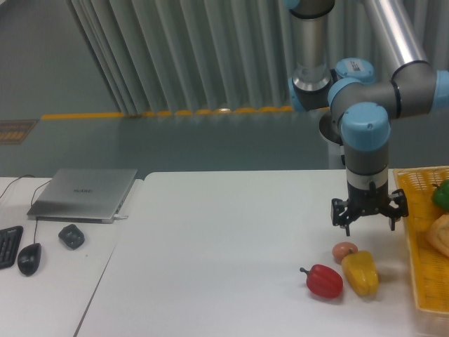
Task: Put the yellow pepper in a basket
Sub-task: 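Move the open gripper out of the basket toward the yellow pepper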
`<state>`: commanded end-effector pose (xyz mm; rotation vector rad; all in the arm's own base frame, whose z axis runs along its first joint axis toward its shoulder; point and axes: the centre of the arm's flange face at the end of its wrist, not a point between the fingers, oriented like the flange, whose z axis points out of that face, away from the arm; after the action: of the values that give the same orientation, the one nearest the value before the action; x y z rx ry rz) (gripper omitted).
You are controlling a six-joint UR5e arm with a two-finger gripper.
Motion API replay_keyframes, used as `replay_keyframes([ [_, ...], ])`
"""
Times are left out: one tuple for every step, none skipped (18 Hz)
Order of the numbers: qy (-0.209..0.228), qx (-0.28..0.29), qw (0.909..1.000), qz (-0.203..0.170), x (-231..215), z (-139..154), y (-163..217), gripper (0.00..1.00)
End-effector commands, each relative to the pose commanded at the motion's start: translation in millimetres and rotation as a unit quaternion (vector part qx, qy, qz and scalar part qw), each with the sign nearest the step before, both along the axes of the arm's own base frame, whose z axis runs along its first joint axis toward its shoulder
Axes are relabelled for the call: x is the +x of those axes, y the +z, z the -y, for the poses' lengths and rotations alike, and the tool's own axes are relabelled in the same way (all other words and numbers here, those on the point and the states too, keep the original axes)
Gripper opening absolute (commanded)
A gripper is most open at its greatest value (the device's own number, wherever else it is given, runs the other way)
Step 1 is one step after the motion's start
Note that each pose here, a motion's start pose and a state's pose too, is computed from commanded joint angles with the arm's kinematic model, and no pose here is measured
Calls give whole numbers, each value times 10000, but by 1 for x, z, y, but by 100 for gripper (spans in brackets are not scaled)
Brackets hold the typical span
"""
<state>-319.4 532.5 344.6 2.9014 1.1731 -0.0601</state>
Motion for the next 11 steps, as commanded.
replay_keyframes([
  [8,69,10000,61,4,-4,0,100],
  [38,112,9999,95,6,-6,1,100],
  [99,113,9998,95,4,-8,0,100],
  [168,136,9997,95,1,-13,0,100],
  [207,114,9996,126,1,-16,-5,100],
  [170,62,9997,160,5,-20,-13,100],
  [155,34,9997,175,6,-22,-17,100],
  [170,28,9997,179,5,-23,-18,100],
  [178,33,9997,185,4,-24,-19,100],
  [178,50,9997,170,4,-25,-19,100],
  [193,44,9996,185,3,-25,-21,100],
])
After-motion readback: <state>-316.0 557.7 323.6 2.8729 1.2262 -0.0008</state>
